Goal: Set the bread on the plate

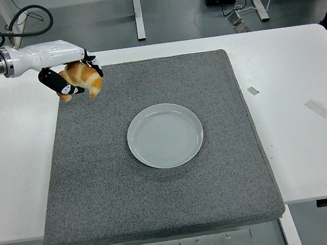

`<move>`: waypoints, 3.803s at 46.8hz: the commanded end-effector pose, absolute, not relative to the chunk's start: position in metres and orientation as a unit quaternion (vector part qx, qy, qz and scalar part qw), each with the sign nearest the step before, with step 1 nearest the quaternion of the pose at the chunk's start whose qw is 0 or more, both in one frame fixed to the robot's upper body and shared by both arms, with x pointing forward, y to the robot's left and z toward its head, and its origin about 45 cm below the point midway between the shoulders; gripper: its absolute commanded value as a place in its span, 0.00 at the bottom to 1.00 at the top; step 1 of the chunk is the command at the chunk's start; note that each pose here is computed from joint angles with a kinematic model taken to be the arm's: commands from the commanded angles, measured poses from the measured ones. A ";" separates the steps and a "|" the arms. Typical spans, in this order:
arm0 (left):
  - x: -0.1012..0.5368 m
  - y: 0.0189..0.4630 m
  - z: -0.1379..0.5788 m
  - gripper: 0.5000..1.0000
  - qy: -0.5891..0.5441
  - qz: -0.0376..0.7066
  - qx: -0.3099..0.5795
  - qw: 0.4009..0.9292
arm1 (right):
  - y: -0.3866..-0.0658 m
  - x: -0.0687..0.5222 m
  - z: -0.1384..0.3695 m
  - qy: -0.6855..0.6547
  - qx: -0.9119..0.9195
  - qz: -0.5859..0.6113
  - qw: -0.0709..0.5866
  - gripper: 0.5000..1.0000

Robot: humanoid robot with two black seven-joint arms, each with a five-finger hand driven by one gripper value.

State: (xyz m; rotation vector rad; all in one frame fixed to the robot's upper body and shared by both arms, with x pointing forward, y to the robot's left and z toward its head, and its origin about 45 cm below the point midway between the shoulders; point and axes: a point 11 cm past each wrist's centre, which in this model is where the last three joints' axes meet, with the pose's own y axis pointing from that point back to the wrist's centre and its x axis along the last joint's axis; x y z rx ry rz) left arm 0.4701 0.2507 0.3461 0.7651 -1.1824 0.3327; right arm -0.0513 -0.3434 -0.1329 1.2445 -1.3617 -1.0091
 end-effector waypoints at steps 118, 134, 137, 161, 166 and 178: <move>0.426 0.092 0.237 0.03 -0.534 0.000 0.280 0.798 | -0.343 -0.051 -0.133 -0.562 0.514 -0.416 0.497 1.00; 0.428 0.098 0.227 0.03 -0.533 0.008 0.287 0.796 | -0.343 -0.051 -0.133 -0.562 0.514 -0.416 0.497 1.00; 0.426 0.094 0.224 0.03 -0.533 0.006 0.285 0.797 | -0.343 -0.051 -0.133 -0.562 0.514 -0.416 0.497 1.00; 0.424 0.093 0.216 0.06 -0.531 0.009 0.284 0.798 | -0.343 -0.051 -0.133 -0.562 0.514 -0.416 0.497 1.00; 0.424 0.093 0.215 0.13 -0.531 0.010 0.284 0.798 | -0.343 -0.051 -0.133 -0.562 0.514 -0.417 0.496 1.00; 0.424 0.094 0.213 0.41 -0.534 0.015 0.281 0.798 | -0.343 -0.051 -0.133 -0.562 0.514 -0.416 0.497 1.00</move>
